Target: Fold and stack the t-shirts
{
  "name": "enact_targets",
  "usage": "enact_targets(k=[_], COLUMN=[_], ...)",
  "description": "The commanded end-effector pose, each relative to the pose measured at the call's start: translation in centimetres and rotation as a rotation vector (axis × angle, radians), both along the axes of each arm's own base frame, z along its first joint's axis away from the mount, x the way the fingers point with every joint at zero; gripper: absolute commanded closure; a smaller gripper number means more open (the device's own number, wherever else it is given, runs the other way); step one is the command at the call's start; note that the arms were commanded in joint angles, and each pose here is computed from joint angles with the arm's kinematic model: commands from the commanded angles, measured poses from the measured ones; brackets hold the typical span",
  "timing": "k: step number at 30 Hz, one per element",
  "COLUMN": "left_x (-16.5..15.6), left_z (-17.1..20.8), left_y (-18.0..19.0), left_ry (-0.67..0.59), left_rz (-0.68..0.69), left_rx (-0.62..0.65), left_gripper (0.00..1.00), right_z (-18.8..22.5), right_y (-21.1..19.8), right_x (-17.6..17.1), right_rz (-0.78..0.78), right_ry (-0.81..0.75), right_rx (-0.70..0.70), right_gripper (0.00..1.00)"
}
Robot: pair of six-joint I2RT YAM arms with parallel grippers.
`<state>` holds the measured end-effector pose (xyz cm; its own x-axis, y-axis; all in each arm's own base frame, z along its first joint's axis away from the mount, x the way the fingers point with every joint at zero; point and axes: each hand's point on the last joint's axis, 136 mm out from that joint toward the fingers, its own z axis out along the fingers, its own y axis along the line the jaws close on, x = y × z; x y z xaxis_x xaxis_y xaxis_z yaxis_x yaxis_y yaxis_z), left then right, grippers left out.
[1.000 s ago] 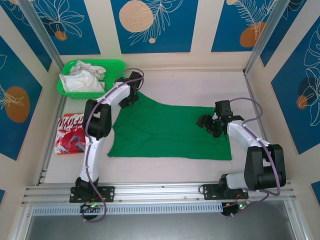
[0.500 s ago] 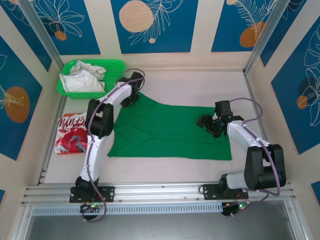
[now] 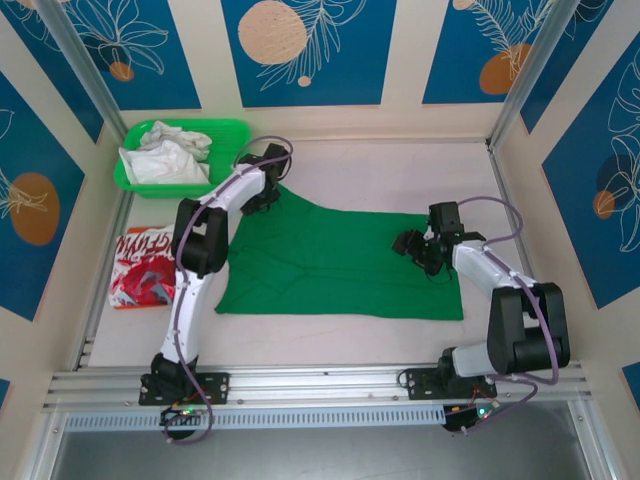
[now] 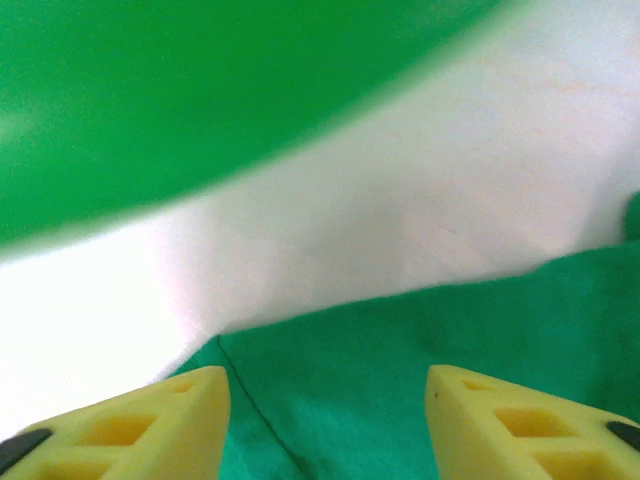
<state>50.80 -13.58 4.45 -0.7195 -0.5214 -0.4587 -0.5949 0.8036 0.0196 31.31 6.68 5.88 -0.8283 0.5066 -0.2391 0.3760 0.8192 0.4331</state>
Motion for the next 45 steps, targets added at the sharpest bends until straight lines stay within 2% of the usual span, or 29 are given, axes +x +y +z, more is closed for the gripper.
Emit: enact_targets(k=[1, 6, 9, 16, 24, 29, 34, 45], left_x=[-0.1, 0.0, -0.2, -0.5, -0.3, -0.3, 0.1, 0.4], left_z=[4.7, 5.8, 6.0, 5.4, 4.4, 3.8, 2.5, -0.2], left_y=[-0.7, -1.1, -1.1, -1.6, -2.9, -4.3, -5.7, -4.3], left_ry=[-0.073, -0.094, -0.096, -0.084, -0.074, -0.069, -0.044, 0.010], left_rz=[-0.036, -0.044, -0.046, -0.052, -0.068, -0.076, -0.096, -0.078], left_rx=[0.008, -0.014, -0.023, -0.054, -0.112, -0.129, -0.121, -0.051], left_gripper=[0.43, 0.41, 0.41, 0.41, 0.41, 0.45, 0.48, 0.56], right_z=[0.4, -0.8, -1.7, -4.3, -4.1, -2.6, 0.4, 3.4], right_y=[0.3, 0.4, -0.6, -4.4, -6.9, -5.9, -5.0, -4.4], right_x=[2.8, 6.2, 7.1, 5.6, 4.3, 5.1, 6.0, 5.3], right_rz=[-0.007, -0.006, -0.036, -0.162, -0.220, -0.191, -0.152, -0.112], right_ry=[-0.044, -0.028, -0.002, 0.127, 0.128, 0.059, -0.032, -0.101], right_rx=[0.021, 0.010, -0.004, 0.039, 0.081, 0.113, 0.087, 0.048], right_gripper=[0.29, 0.29, 0.29, 0.31, 0.31, 0.31, 0.30, 0.30])
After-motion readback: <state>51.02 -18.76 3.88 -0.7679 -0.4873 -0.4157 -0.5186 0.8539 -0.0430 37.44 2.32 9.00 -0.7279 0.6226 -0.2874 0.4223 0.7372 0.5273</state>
